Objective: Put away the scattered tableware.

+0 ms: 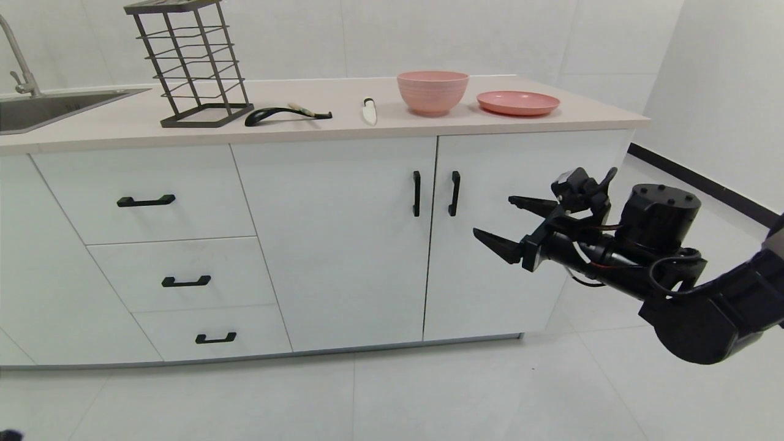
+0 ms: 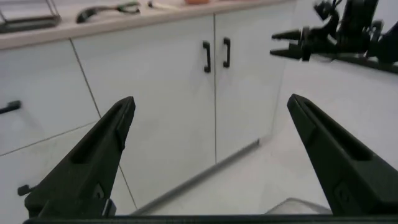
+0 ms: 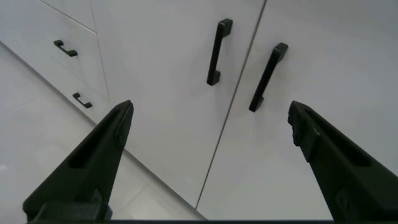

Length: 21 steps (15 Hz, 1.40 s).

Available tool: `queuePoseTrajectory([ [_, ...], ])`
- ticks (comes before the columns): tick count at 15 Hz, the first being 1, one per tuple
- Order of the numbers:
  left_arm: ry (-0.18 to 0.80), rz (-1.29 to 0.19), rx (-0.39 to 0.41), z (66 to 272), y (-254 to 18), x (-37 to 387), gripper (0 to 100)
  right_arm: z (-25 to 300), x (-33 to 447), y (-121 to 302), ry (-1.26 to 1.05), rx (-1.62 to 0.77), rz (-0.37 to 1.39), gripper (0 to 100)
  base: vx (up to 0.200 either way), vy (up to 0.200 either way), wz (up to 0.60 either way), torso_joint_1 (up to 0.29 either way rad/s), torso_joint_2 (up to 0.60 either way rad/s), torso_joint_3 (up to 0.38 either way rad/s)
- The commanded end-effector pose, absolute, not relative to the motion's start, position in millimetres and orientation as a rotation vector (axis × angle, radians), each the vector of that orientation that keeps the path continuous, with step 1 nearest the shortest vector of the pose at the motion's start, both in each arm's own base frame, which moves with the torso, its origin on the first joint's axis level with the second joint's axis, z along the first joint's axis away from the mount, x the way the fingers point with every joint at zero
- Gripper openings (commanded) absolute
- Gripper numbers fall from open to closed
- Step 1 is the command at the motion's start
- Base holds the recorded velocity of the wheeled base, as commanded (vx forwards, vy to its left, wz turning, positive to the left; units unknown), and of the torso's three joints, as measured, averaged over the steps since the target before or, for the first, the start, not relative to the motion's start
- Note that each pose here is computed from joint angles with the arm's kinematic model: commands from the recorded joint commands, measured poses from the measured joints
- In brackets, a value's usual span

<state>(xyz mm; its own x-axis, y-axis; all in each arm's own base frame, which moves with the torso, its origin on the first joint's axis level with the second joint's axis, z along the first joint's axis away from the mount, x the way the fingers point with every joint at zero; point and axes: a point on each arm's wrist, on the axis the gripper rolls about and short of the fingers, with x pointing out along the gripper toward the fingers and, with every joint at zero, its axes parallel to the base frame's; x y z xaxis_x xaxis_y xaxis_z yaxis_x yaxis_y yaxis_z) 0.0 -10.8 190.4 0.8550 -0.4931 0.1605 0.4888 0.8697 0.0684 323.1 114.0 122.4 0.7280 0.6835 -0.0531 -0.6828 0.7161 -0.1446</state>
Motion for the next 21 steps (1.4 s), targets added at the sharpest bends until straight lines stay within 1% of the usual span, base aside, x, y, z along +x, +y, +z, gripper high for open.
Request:
queuePoseTrajectory([
  [1,0.074,-0.621,0.099,209,-17,79,100,125,323,113,-0.012,-0.159,0.752,100,0.0,0.0,0.0,0.0,0.0,0.0],
  [3,0.138,-0.696,0.13,205,-26,100,100,125,322,114,-0.014,-0.159,0.757,100,0.0,0.0,0.0,0.0,0.0,0.0],
  [5,0.153,-0.706,0.134,203,-28,98,100,124,322,116,-0.012,-0.159,0.763,100,0.0,0.0,0.0,0.0,0.0,0.0],
  [7,0.187,-0.778,0.135,199,-33,89,100,124,322,117,-0.01,-0.158,0.765,100,0.0,0.0,0.0,0.0,0.0,0.0],
  [8,0.189,-0.788,0.136,198,-34,89,100,124,322,117,-0.012,-0.159,0.765,100,0.0,0.0,0.0,0.0,0.0,0.0],
  [9,0.211,-0.843,0.141,189,-38,84,100,122,322,116,-0.005,-0.158,0.764,100,0.0,0.0,0.0,0.0,0.0,0.0],
  [12,0.246,-0.865,0.138,182,-41,86,100,117,325,118,0.007,-0.157,0.766,100,0.0,0.0,0.0,0.0,0.0,0.0],
  [14,0.288,-0.865,0.128,179,-44,94,100,106,336,121,0.027,-0.156,0.769,100,0.0,0.0,0.0,0.0,0.0,0.0],
  [17,0.291,-0.898,0.134,177,-52,108,100,94,362,131,-0.013,-0.153,0.817,100,0.0,0.0,0.0,0.0,0.0,0.0],
  [21,0.273,-0.961,0.159,170,-74,142,100,80,387,139,-0.034,-0.156,0.826,100,0.0,0.0,0.0,0.0,0.0,0.0],
])
